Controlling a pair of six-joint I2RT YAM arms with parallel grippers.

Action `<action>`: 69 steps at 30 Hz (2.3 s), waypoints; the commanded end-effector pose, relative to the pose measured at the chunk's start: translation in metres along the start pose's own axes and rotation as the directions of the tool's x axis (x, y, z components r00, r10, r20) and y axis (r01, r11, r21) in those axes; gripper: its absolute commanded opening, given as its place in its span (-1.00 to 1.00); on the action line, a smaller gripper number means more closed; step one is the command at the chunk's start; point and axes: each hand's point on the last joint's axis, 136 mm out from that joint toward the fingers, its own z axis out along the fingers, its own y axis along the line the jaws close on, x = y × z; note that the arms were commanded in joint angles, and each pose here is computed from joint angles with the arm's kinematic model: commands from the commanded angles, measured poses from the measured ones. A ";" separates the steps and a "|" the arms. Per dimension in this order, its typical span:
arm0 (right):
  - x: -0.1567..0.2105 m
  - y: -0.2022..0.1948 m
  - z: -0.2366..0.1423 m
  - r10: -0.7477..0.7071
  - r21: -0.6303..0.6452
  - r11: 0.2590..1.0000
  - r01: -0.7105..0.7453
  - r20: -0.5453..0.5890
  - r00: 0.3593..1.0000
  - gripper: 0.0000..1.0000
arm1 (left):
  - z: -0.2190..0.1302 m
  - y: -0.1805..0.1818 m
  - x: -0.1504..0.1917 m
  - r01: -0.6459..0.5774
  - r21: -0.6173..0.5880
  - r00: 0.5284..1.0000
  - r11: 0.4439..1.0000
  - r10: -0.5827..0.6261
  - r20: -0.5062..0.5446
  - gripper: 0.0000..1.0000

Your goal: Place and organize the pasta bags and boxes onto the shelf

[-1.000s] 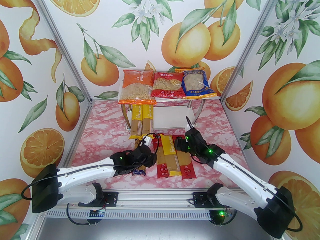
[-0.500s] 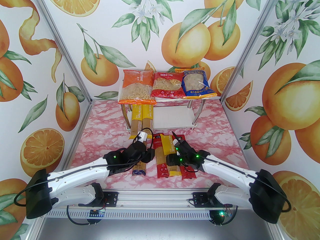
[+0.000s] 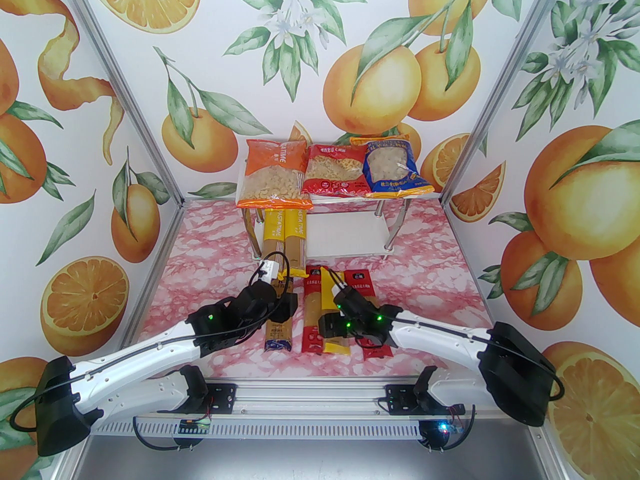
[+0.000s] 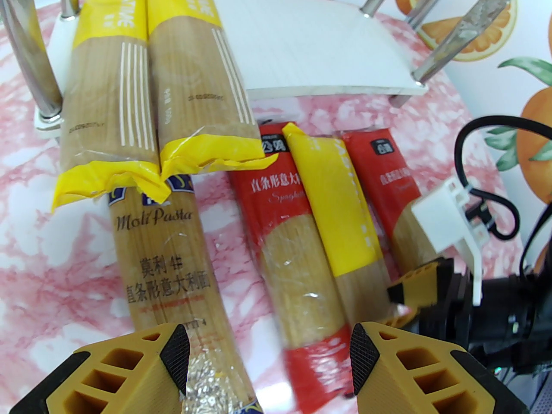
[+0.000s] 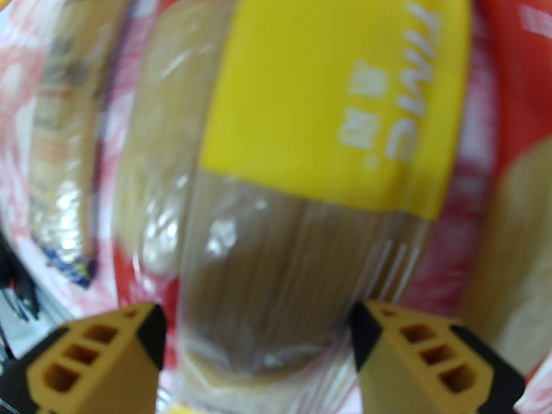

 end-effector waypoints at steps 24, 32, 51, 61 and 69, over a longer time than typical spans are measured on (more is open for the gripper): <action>-0.075 -0.081 -0.138 0.104 0.147 0.974 -0.171 0.381 0.919 0.93 | 0.043 -0.104 0.075 -0.359 0.058 0.896 0.932 0.361 -0.257 0.50; -0.088 -0.074 -0.149 0.095 0.102 0.983 -0.151 0.422 0.902 0.95 | 0.069 -0.116 0.112 -0.346 0.084 0.853 0.934 0.350 -0.388 0.65; -0.097 -0.078 -0.168 0.092 0.061 0.989 -0.134 0.449 0.889 0.99 | 0.100 -0.085 0.129 -0.510 -0.048 0.745 0.859 0.414 -0.523 0.76; -0.096 -0.080 -0.170 0.098 0.054 0.989 -0.137 0.456 0.885 0.99 | 0.118 -0.096 0.147 -0.515 0.014 0.706 0.857 0.434 -0.560 0.61; -0.095 -0.080 -0.170 0.106 0.042 0.989 -0.140 0.457 0.883 1.00 | 0.113 -0.097 0.151 -0.497 0.046 0.698 0.866 0.431 -0.571 -0.01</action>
